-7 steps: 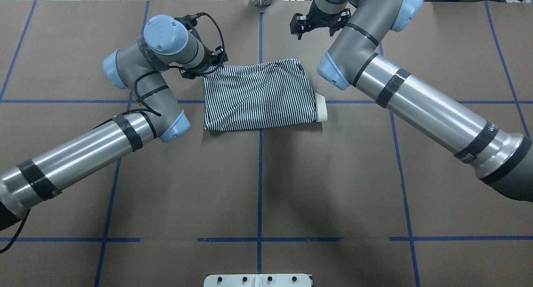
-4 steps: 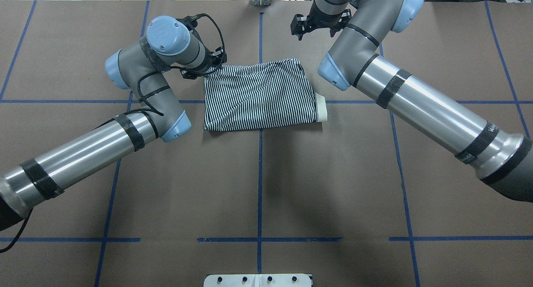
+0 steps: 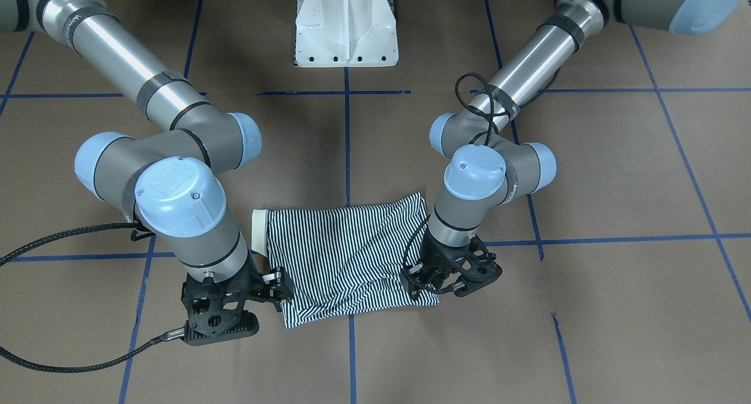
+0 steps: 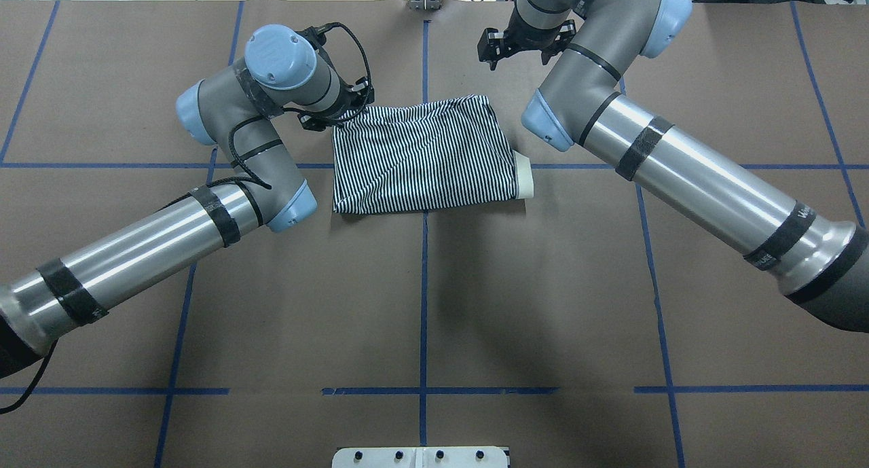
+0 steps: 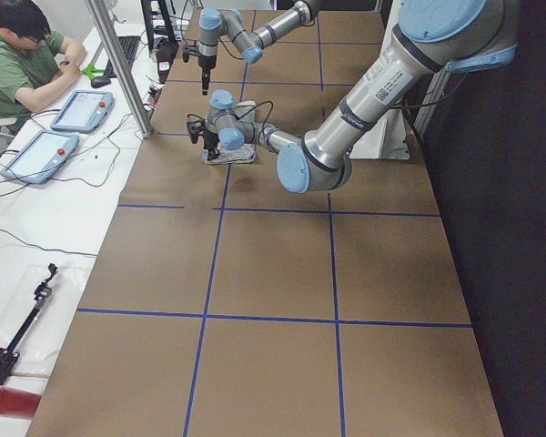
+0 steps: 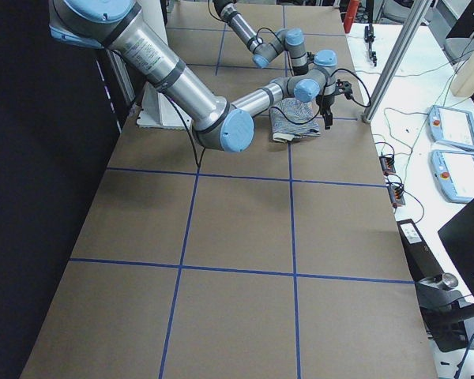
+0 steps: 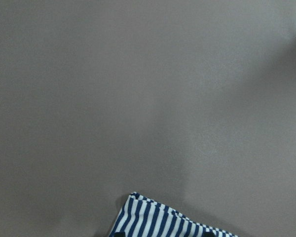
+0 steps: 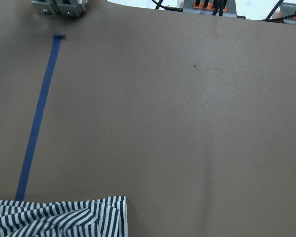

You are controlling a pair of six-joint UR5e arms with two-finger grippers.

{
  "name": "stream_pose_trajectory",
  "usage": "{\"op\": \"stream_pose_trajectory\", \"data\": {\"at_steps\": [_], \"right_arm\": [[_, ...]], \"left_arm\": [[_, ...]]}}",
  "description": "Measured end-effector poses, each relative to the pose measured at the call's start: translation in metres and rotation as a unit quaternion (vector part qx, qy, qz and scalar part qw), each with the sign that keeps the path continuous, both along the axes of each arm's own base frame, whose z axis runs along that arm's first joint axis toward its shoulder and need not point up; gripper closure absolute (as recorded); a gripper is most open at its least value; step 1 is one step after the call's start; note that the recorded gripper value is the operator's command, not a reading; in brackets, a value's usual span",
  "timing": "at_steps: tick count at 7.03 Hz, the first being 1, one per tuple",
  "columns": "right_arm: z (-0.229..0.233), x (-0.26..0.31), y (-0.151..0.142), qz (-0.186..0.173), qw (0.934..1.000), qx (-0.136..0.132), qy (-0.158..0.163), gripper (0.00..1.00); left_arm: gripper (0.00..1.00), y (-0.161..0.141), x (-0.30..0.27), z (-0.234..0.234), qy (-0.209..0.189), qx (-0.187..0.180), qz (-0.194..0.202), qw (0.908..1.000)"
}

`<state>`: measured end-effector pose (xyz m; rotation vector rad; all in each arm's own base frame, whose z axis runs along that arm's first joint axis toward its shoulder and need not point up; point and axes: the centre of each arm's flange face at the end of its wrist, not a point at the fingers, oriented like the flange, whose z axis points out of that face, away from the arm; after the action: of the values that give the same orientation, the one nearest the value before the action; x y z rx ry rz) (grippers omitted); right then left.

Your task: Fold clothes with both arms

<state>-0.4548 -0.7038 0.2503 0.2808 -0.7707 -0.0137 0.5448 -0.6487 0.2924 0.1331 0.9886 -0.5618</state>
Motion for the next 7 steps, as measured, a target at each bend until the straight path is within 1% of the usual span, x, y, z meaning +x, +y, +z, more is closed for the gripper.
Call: {"op": "stream_pose_trajectory", "data": {"at_steps": [1, 2, 7], "right_arm": [[0.001, 0.000, 0.000, 0.000, 1.0000, 0.000, 0.000, 0.00], [0.001, -0.001, 0.001, 0.000, 1.0000, 0.000, 0.001, 0.00], [0.006, -0.001, 0.001, 0.000, 1.0000, -0.002, 0.003, 0.00]], "left_arm": [[0.80, 0.001, 0.002, 0.000, -0.002, -0.002, 0.001, 1.0000], [1.00, 0.002, 0.004, 0.000, -0.005, -0.005, 0.002, 1.0000], [1.00, -0.002, 0.002, -0.014, -0.012, -0.013, 0.002, 0.9998]]}}
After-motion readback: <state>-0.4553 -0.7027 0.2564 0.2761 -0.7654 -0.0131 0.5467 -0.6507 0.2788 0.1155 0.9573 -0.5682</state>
